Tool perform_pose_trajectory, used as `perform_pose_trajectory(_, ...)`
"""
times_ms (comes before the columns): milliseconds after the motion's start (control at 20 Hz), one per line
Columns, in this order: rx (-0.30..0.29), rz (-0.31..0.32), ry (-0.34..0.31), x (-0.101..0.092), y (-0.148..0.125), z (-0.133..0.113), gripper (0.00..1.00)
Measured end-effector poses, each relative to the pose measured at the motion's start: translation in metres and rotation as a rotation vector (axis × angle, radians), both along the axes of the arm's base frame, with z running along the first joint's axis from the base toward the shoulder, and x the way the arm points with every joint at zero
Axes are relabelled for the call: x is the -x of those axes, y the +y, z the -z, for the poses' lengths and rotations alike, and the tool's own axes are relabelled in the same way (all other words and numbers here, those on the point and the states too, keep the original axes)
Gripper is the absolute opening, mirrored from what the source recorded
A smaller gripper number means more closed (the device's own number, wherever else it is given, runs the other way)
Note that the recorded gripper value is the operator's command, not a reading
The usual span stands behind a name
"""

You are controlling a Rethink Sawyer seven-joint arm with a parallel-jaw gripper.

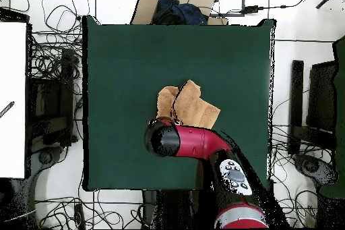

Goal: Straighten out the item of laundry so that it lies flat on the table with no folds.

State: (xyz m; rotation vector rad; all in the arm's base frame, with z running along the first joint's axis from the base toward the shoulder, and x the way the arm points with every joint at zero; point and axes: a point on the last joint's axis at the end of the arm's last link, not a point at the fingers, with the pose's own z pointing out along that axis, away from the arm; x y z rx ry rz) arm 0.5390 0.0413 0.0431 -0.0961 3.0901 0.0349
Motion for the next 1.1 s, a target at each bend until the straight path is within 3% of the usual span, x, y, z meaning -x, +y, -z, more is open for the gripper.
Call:
perform_pose_trajectory(150, -0.003, -0.004, 0.01, 0.003, 0.003, 0.005, 0.0)
perform_pose_trajectory(200, -0.005, -0.009, 0.017, 0.005, 0.006, 0.008, 1.0)
perform_pose_trajectory(1100, -0.007, -0.044, 0.025, 0.009, 0.025, 0.011, 1.0)
